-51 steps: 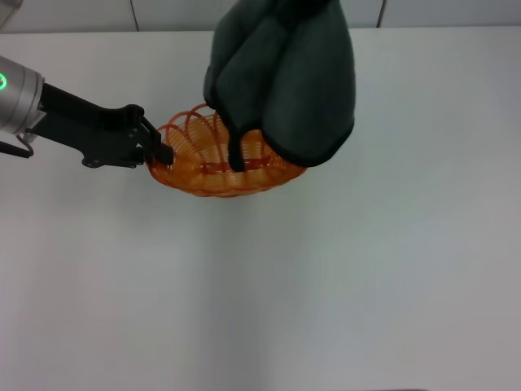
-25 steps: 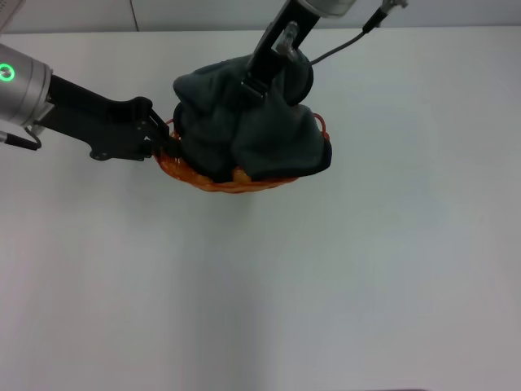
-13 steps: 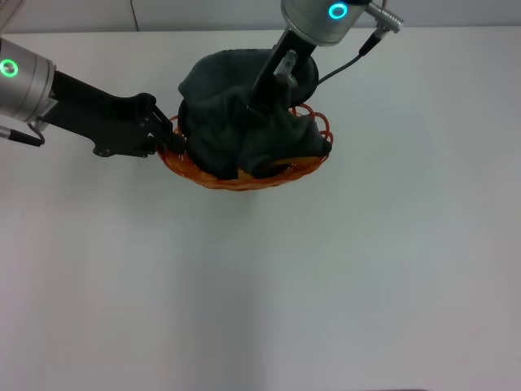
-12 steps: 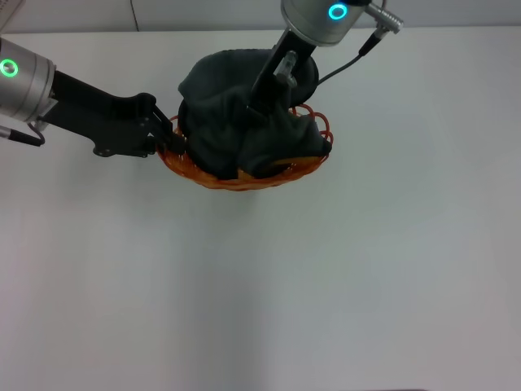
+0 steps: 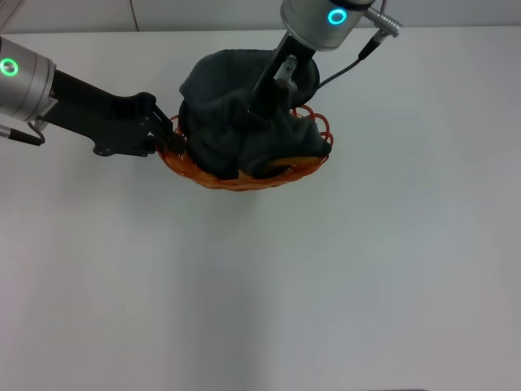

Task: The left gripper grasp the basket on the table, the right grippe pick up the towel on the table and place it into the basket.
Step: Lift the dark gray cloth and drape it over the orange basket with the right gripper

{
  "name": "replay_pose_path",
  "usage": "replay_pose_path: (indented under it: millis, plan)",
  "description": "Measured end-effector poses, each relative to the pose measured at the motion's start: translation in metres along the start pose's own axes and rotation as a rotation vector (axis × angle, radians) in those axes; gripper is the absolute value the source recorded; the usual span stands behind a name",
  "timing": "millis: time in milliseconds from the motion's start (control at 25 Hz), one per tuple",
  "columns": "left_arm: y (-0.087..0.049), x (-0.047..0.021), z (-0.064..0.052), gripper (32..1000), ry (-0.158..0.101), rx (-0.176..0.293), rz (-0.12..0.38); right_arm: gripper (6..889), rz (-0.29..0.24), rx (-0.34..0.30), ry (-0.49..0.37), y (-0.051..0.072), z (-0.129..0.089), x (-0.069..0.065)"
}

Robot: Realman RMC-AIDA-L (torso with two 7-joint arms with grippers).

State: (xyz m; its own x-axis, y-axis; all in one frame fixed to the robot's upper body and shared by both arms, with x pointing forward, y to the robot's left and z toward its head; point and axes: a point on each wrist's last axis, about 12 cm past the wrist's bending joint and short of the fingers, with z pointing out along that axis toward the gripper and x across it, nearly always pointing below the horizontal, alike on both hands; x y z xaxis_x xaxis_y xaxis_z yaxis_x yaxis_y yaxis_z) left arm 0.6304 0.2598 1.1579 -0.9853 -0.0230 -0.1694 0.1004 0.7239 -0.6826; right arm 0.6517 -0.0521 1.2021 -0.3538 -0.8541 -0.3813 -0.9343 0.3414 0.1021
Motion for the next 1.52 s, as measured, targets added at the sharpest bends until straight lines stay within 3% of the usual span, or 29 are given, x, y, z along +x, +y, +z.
replay_pose_path:
  millis: [1120, 1320, 1520]
  plan:
    - [0.0003, 0.0006, 0.0009, 109, 0.003, -0.001, 0.002, 46, -0.012, 0.003, 0.0, 0.0, -0.0006, -0.0012]
    - [0.0003, 0.0006, 0.0009, 109, 0.003, -0.001, 0.001, 243, -0.038, -0.012, -0.015, 0.0022, -0.0006, -0.0036]
    - [0.0004, 0.0007, 0.001, 109, 0.004, -0.001, 0.002, 350, -0.043, -0.022, -0.028, 0.0039, -0.0006, -0.0057]
